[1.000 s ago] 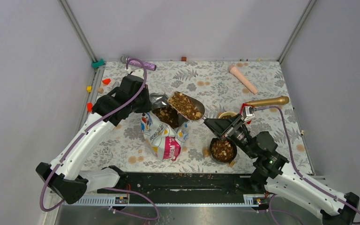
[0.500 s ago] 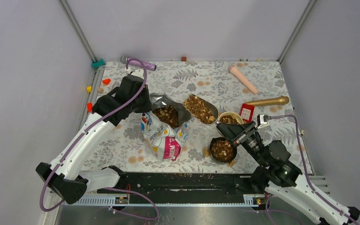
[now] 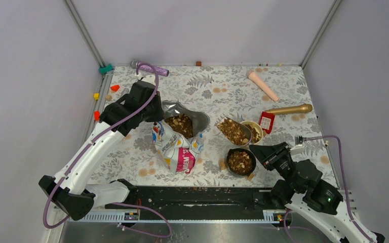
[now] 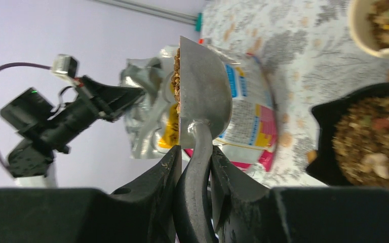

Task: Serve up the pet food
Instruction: Pour the pet food into the pet food bowl.

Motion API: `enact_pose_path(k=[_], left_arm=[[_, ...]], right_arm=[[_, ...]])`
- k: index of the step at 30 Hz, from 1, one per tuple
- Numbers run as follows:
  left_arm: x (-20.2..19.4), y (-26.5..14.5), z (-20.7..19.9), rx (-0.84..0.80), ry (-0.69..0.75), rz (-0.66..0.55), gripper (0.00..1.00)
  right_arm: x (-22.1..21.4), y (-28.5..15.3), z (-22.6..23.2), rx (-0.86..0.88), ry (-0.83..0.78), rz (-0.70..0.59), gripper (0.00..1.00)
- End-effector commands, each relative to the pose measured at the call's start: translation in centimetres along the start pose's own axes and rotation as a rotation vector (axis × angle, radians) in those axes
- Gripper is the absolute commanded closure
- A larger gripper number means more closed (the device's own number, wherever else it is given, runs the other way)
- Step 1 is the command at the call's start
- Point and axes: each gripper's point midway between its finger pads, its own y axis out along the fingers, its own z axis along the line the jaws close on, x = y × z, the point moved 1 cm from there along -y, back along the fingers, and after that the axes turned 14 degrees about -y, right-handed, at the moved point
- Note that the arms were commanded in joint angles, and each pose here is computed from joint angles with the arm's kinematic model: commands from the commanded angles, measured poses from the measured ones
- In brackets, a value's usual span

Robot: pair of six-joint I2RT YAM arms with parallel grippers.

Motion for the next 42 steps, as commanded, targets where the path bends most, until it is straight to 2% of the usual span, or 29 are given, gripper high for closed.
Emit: enact_pose_path(k=[1,7,16,25,32,42], left_arm=[[0.6,0.1,-0.3,-0.007,0.009,-0.015,1.00],[0.6,0.1,-0.4,-0.012,0.008,-0.010,1.00],[0.5,0.2,-0.4,-0.009,0.011,-0.005,1.00],[0.3,0.5,-0.4,-0.005,0.011,0.004,1.00],[0.3,0.5,-0.5,-0.008,0.011,0.008,1.00],[0.3,0.5,-0.4,-0.007,0.014,0.007,1.00]], right_arm=[[3.0,-3.6,-0.6,-0.008,0.032,-0.097,1.00],[2.9,-5.9,-3.7,-0.119,0.024,-0.078,1.00],[3.7,-7.9,-4.8,-0.176,0.008,-0.085,1.00],[3.0,-10.0,-6.8,-0.255,-0.007,-0.018,1.00],[0.7,-9.6,-7.4,-0.306,-0.041,0.103,1.00],[-1.3,-8.3,-8.4,-0.409,-0.085,0.203,1.00]])
